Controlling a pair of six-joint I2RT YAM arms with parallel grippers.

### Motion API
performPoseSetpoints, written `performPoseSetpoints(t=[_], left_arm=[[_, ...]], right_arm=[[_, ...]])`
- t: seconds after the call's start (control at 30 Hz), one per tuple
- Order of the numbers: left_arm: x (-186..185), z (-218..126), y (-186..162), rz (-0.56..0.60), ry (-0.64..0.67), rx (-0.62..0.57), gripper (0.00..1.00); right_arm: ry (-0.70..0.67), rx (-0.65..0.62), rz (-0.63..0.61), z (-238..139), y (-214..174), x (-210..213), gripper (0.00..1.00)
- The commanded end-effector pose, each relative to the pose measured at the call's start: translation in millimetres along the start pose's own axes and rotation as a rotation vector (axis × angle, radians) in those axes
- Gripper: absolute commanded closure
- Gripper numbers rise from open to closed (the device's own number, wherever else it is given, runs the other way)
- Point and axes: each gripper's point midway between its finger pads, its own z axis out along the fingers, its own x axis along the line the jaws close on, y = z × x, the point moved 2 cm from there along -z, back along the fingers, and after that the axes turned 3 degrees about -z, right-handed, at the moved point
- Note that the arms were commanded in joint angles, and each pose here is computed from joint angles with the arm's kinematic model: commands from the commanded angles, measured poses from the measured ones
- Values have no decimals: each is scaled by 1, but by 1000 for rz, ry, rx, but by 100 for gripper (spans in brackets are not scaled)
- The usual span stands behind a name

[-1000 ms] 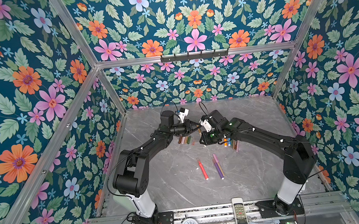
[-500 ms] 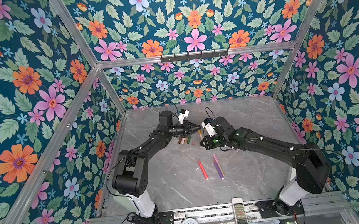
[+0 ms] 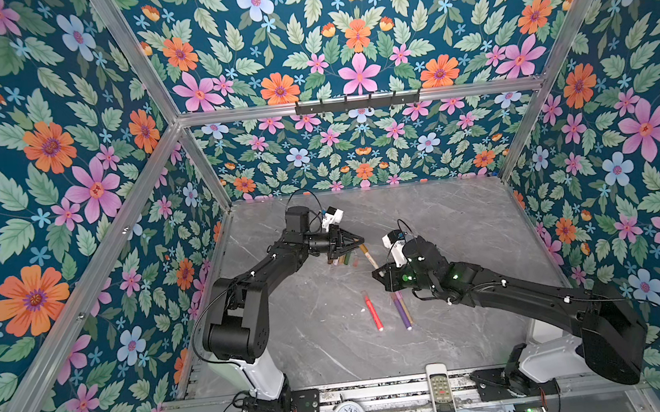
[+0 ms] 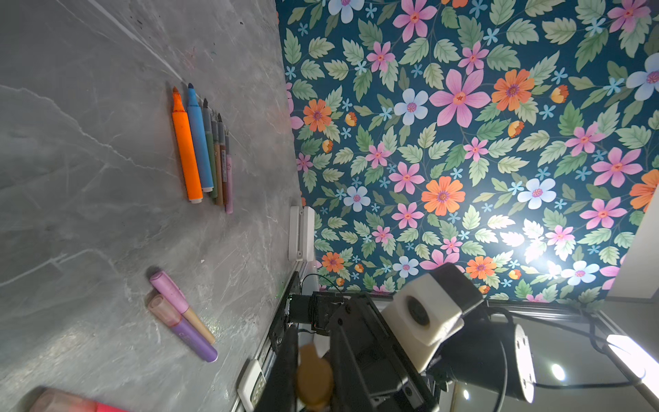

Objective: Open the pen caps

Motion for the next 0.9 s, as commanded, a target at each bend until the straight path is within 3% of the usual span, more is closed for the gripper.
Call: performPoseSetpoints(t=[0.0, 0.87], left_arm=[[2, -21, 57, 184, 113, -298, 100], [-3, -28, 57, 200, 122, -314, 100]], right_arm=[[-115, 269, 72, -15, -62, -26, 100], [-184, 183, 51, -47, -50, -34, 100]])
